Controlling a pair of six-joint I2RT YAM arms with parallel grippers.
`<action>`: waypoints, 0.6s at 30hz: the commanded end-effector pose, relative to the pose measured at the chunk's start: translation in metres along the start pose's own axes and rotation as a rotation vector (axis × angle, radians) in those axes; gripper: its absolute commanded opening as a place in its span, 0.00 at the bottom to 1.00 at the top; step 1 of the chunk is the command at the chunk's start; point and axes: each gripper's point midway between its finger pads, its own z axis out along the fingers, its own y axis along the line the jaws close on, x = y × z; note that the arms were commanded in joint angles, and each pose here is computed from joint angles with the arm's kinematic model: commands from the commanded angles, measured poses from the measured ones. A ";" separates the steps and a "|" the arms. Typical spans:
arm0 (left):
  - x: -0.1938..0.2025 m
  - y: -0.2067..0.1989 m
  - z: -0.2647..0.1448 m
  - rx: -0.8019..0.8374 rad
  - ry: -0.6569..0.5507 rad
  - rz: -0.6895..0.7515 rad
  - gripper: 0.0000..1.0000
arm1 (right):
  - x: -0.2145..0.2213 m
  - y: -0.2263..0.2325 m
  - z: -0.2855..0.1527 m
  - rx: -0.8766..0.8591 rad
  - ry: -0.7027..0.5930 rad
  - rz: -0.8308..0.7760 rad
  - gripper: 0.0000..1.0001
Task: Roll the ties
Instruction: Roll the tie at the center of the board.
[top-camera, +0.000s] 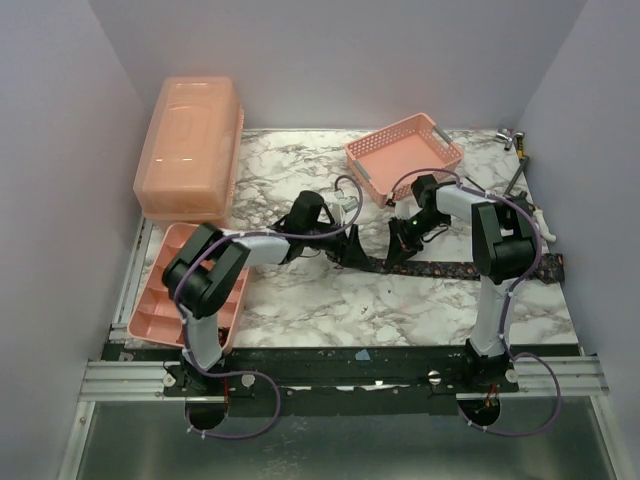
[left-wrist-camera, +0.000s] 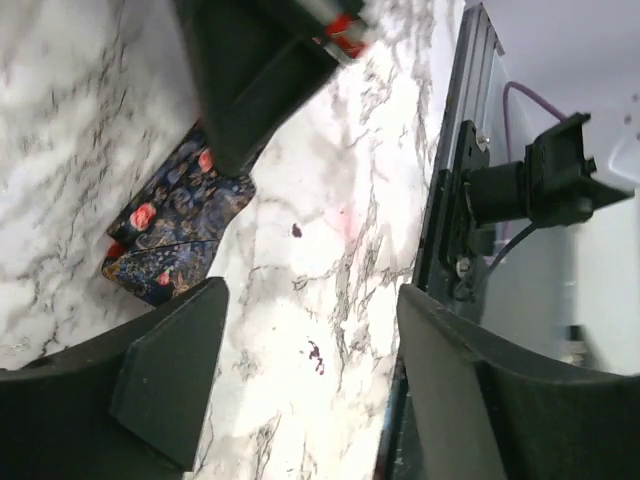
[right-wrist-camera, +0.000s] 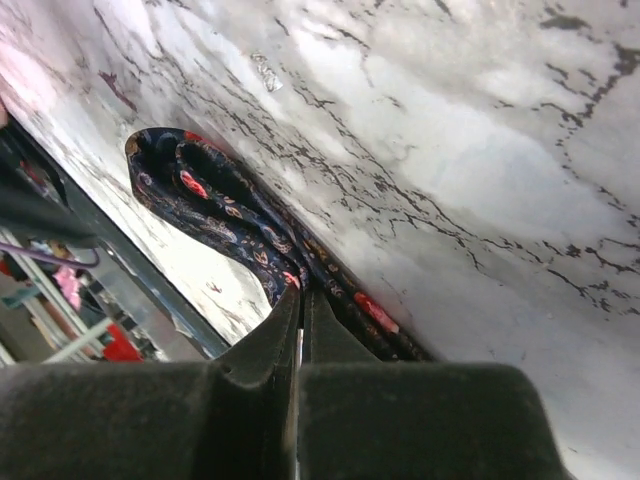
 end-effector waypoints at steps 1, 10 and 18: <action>-0.013 -0.010 -0.024 -0.095 -0.081 0.506 0.76 | 0.004 -0.010 -0.003 0.029 0.053 -0.113 0.01; -0.007 0.006 -0.015 -0.234 -0.066 0.927 0.88 | 0.005 -0.015 0.000 0.013 0.090 -0.162 0.01; -0.005 0.023 0.000 -0.283 -0.036 1.056 0.88 | -0.006 -0.012 -0.007 0.023 0.082 -0.210 0.01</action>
